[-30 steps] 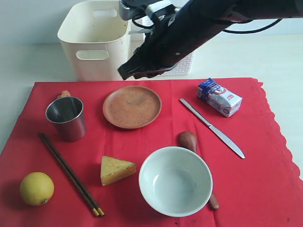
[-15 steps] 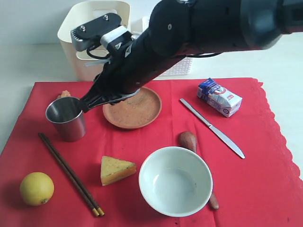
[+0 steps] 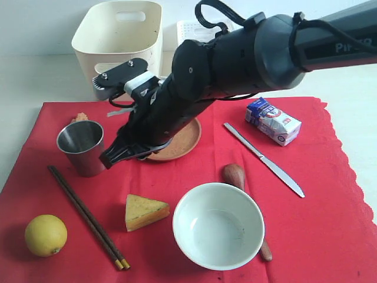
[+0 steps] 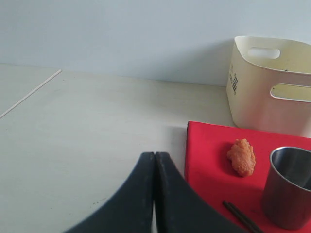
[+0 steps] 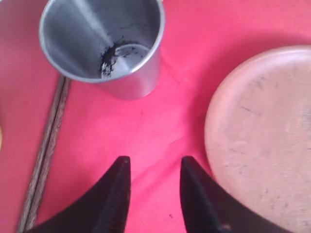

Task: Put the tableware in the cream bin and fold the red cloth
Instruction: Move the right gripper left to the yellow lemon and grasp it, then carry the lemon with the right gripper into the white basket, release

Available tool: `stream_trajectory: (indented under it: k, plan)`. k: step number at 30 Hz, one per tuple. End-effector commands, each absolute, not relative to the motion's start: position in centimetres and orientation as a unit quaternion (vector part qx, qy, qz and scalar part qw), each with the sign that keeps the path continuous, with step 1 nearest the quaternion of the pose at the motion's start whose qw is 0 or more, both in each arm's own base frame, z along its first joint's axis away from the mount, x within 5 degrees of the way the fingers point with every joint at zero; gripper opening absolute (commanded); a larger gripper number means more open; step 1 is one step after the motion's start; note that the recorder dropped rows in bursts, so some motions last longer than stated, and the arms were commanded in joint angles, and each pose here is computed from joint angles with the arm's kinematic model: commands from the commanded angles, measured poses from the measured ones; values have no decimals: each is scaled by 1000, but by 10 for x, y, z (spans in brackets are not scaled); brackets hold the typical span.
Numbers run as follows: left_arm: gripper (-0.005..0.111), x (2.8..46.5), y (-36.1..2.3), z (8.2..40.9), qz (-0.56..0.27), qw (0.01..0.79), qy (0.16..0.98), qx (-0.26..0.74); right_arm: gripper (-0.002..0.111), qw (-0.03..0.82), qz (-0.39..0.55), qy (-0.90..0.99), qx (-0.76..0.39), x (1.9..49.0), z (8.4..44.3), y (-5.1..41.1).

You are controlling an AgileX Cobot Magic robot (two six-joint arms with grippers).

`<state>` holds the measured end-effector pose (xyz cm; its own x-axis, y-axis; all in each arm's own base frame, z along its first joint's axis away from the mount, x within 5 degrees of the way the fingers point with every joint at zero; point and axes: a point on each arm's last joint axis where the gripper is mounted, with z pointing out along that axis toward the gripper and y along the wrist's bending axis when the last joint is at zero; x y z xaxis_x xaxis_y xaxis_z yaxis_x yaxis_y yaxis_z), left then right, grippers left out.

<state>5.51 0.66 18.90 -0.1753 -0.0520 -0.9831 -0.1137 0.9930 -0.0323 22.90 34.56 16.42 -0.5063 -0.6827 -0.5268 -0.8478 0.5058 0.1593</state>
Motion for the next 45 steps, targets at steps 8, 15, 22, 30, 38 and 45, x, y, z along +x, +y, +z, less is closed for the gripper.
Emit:
stream_trajectory:
  k: [8,15,22,30,38,45]
  plan:
    - [2,55,7,190,24,644,763,-56,37,163,215,818,-508,180,162,368]
    - [2,55,7,190,24,644,763,-56,45,183,230,785,-545,142,164,390]
    - [2,55,7,190,24,644,763,-56,75,195,237,752,-583,113,168,406]
    - [2,55,7,190,24,644,763,-56,77,180,221,740,-609,114,152,432]
    - [2,55,7,190,24,644,763,-56,77,168,198,736,-625,122,119,452]
    - [2,55,7,190,24,644,763,-56,77,171,186,730,-635,123,110,453]
